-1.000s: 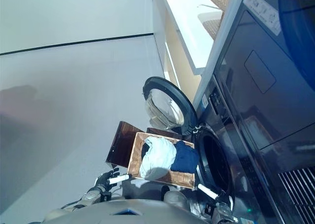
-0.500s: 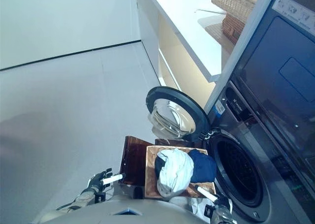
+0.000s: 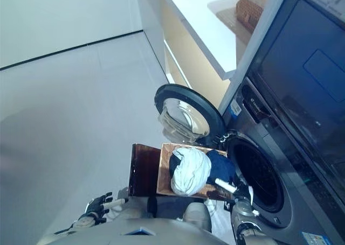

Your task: Pick up the clothes and place them into the washing machine

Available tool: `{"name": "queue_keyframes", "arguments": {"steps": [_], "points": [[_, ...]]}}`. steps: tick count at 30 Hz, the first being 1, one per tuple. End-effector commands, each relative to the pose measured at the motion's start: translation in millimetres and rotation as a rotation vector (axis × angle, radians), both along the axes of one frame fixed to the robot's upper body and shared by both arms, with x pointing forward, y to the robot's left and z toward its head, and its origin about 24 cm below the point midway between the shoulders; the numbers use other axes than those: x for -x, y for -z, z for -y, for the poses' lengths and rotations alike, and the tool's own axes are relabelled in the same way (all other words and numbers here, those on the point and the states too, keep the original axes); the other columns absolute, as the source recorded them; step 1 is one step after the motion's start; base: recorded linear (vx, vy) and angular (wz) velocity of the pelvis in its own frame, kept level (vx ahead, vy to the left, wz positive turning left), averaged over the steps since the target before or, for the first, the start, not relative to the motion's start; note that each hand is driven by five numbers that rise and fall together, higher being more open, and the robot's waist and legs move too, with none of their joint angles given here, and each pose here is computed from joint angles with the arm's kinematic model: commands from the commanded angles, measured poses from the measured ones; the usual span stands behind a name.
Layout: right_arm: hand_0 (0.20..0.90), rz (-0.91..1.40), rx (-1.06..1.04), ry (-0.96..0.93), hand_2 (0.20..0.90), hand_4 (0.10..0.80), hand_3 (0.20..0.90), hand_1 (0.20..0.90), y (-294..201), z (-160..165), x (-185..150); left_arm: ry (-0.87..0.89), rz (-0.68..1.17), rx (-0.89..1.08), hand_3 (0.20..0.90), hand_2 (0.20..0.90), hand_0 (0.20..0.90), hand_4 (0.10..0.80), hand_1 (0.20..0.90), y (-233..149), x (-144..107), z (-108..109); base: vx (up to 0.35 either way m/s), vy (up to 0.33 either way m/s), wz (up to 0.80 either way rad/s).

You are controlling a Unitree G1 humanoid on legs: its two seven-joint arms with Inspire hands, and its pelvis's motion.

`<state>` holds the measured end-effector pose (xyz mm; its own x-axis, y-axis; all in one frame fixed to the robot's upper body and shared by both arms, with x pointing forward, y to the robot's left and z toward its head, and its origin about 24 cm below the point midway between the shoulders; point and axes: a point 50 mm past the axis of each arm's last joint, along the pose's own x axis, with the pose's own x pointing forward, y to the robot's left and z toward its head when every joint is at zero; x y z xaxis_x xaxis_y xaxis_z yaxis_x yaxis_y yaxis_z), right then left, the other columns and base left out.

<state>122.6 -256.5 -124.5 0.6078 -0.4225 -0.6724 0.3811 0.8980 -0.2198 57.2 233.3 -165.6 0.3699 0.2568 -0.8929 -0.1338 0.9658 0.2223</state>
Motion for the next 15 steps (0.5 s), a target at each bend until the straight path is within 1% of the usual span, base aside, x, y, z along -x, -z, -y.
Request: {"name": "queue_keyframes", "arguments": {"steps": [1,3,7,10,15], "points": [[0.900,0.216,0.053,-0.004,0.900,0.800,0.900,0.900,-26.4,9.6,-30.1,-0.043,0.107,-0.090,0.900,0.900,0.900,0.800,0.900,-13.8,-25.6,-30.9,0.023,-0.065,0.02],[0.900,0.216,0.053,0.006,0.900,0.800,0.900,0.900,-26.3,9.9,-25.4,-0.046,0.118,-0.083,0.900,0.900,0.900,0.800,0.900,-13.5,-29.9,-27.2,0.006,-0.023,0.11],[0.900,0.192,0.053,0.023,0.900,0.800,0.900,0.900,-22.6,11.4,-20.8,-0.034,0.102,-0.074,0.900,0.900,0.900,0.800,0.900,-10.8,-25.4,-21.1,0.063,-0.003,0.20],[0.900,0.122,0.063,0.047,0.900,0.800,0.900,0.900,-14.0,16.1,-12.4,-0.011,0.095,-0.058,0.900,0.900,0.900,0.800,0.900,-8.9,-25.0,-14.5,0.062,0.034,-0.02],[0.900,-0.093,0.114,0.071,0.900,0.800,0.900,0.900,3.6,32.9,6.6,0.024,0.091,-0.044,0.900,0.900,0.900,0.800,0.900,-7.6,-25.7,-8.8,0.009,0.068,0.02]]}}
